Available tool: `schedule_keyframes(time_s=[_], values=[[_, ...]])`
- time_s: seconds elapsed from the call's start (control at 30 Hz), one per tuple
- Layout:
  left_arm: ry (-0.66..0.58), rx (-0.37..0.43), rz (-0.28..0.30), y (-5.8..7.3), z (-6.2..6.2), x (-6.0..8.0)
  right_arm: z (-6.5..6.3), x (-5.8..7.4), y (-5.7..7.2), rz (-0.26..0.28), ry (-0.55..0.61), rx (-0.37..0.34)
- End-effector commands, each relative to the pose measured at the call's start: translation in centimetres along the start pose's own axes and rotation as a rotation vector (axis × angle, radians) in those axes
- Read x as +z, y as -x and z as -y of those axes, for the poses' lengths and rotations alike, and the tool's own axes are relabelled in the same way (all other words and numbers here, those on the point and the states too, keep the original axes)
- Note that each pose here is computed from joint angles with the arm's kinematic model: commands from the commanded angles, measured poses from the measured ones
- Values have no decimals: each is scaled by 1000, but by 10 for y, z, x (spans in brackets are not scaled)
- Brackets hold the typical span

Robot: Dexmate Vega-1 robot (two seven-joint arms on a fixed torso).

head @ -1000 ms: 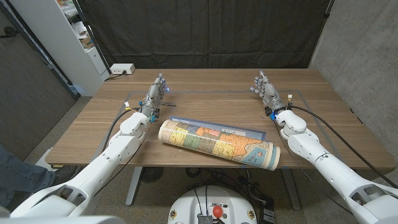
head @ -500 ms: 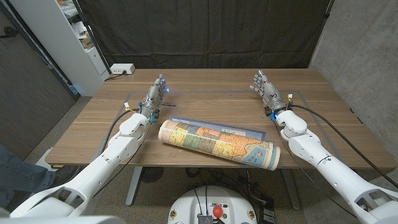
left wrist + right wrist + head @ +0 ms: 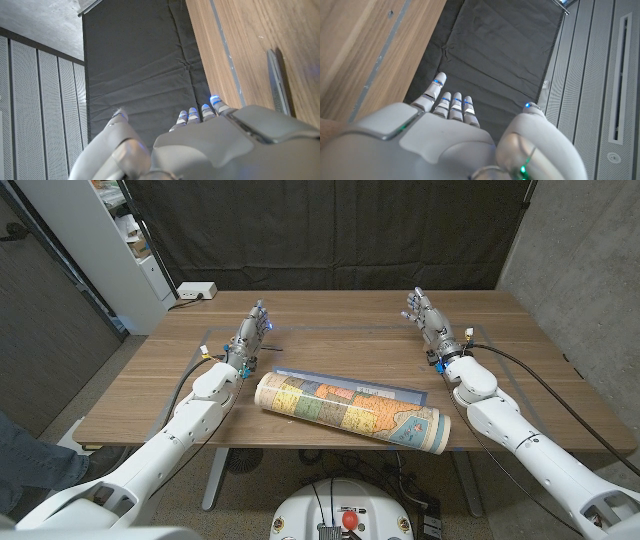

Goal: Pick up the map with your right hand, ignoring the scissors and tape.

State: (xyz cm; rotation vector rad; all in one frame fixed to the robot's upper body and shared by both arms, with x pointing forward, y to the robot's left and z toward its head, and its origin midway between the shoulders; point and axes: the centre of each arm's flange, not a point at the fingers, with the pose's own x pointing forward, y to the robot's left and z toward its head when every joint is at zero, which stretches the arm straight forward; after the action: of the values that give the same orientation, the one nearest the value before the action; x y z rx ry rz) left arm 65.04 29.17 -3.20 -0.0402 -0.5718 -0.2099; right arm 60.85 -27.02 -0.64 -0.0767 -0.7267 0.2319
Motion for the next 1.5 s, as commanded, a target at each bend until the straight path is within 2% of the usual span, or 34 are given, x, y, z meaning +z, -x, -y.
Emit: schedule_keyframes(time_s=[0.03, 0.57, 0.93, 1.5], values=[[0, -7, 6, 0, 3, 3, -6, 18, 10, 54, 51, 34], [10, -16, 9, 2, 10, 5, -6, 22, 19, 90, 82, 44], [0, -22, 8, 1, 14, 8, -3, 33, 31, 130, 141, 50], [8, -40, 8, 2, 20, 6, -7, 39, 41, 160, 216, 63]])
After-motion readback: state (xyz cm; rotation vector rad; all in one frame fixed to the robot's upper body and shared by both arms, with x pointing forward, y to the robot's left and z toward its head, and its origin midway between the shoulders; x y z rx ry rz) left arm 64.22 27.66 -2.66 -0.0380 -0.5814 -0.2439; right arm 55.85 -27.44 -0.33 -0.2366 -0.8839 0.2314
